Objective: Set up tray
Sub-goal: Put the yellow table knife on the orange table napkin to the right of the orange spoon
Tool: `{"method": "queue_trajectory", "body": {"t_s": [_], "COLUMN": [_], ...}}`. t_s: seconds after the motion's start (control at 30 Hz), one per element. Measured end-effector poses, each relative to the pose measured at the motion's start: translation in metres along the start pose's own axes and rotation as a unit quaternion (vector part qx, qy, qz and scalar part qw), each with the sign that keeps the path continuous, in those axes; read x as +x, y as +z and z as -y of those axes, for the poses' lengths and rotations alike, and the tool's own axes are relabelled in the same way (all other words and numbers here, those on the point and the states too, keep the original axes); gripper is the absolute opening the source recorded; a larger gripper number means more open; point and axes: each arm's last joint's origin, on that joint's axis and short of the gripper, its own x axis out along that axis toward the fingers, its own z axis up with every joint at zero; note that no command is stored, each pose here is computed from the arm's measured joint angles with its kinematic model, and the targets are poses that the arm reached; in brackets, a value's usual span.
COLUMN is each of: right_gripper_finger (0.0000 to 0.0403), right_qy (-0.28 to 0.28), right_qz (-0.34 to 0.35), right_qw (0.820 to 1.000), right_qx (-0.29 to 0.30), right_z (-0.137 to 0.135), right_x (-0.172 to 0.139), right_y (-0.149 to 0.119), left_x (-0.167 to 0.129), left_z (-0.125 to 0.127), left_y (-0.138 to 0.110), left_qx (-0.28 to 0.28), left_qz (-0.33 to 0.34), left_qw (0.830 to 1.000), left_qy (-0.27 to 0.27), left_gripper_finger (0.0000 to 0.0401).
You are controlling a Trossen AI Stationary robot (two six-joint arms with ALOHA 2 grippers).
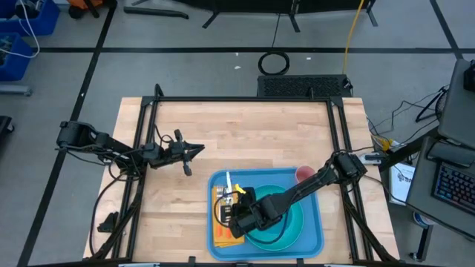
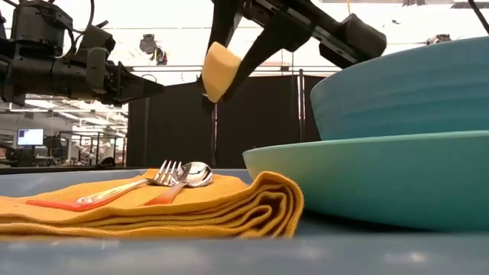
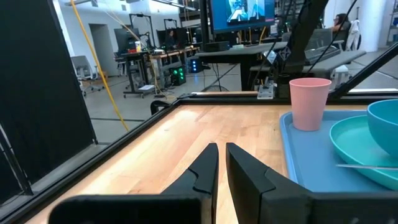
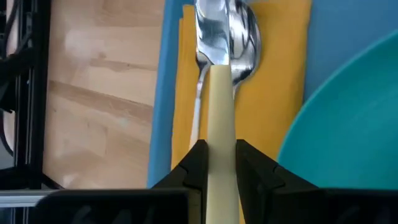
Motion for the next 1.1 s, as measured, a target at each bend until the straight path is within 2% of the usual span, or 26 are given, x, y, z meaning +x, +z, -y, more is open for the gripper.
{"method": "queue_trajectory", "body": {"t_s": [0.27, 0.7, 1.1], "right_gripper_finger": [0.0042, 0.0042, 0.0042], "right_qy": [0.02, 0.009, -0.043], "right_qz": [-0.009, -0.037, -0.039], "right_qw": [1.0, 0.999, 0.998], "right_qx": [0.013, 0.033, 0.031], "right_z": [-0.001, 0.007, 0.016], "right_x": [-0.001, 0.018, 0.019], "right_y": [-0.012, -0.032, -0.028], "left_x": [0.0, 0.0, 0.0], "left_z": [0.0, 0.0, 0.0], "left_y": [0.0, 0.0, 0.0], "left_qx": [0.0, 0.0, 0.0], "left_qz": [0.0, 0.0, 0.0], "left_qw": [1.0, 1.0, 1.0], "left_qy": [0.0, 0.0, 0.0], "left_gripper_finger": [0.0037, 0.0037, 0.0037]}}
